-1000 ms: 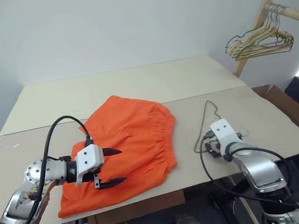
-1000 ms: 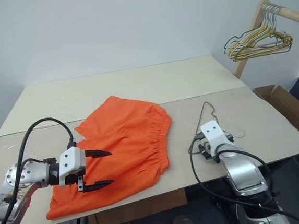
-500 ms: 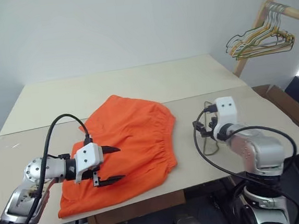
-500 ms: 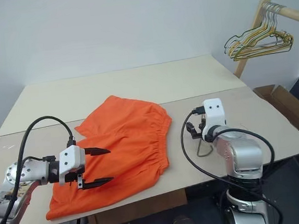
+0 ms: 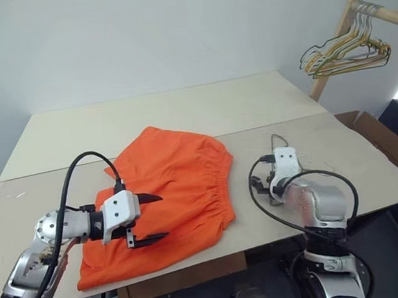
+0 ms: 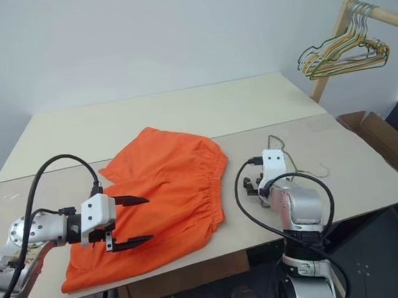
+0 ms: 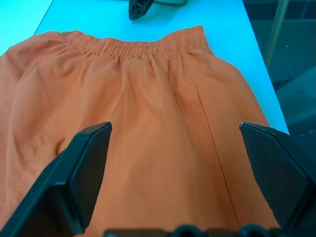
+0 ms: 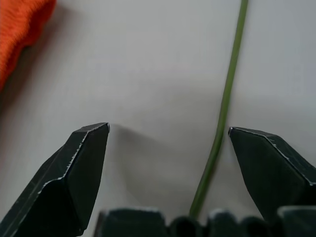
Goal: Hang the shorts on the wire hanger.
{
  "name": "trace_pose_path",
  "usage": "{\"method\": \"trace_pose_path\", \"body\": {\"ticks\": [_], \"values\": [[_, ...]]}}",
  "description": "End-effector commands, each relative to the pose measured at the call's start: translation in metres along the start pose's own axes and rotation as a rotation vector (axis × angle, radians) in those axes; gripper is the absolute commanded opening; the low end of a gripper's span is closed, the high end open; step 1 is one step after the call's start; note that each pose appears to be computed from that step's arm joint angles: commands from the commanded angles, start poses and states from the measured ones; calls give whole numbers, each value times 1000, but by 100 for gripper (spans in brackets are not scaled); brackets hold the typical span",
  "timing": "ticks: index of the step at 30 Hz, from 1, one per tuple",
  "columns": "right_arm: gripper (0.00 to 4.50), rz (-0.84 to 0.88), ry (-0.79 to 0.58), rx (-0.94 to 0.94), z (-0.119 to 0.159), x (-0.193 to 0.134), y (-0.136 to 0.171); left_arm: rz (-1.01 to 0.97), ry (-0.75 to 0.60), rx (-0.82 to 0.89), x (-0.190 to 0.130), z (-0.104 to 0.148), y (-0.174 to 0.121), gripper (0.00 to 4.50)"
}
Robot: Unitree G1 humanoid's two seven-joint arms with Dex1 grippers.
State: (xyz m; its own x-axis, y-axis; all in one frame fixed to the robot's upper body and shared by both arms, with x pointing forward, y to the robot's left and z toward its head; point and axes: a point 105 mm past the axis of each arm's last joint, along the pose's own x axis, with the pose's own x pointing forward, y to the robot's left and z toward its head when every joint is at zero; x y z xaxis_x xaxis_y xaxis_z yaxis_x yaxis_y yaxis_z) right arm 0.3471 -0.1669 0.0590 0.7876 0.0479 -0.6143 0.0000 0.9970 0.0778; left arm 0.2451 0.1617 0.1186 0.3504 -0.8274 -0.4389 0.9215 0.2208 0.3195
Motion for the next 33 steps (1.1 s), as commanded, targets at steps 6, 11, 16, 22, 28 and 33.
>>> {"method": "trace_pose_path", "body": {"ticks": [6, 11, 16, 22, 28, 33], "values": [[355, -47, 67, -17, -16, 5, -3, 2, -3, 32, -1, 6, 1, 450], [176, -57, 66, 8, -16, 6, -9, -2, -1, 41, 0, 6, 3, 450], [4, -58, 86, -20, -22, 7, -10, -11, -2, 49, 1, 7, 2, 450], [1, -77, 63, -57, -20, 5, -11, -17, 6, 53, 1, 6, 2, 450], [1, -66, -233, -108, 37, -18, -4, 168, -206, -45, -1, 38, 35, 450], [1, 58, -362, -111, 67, -44, 12, 258, -461, -281, -1, 63, 59, 450]]}}
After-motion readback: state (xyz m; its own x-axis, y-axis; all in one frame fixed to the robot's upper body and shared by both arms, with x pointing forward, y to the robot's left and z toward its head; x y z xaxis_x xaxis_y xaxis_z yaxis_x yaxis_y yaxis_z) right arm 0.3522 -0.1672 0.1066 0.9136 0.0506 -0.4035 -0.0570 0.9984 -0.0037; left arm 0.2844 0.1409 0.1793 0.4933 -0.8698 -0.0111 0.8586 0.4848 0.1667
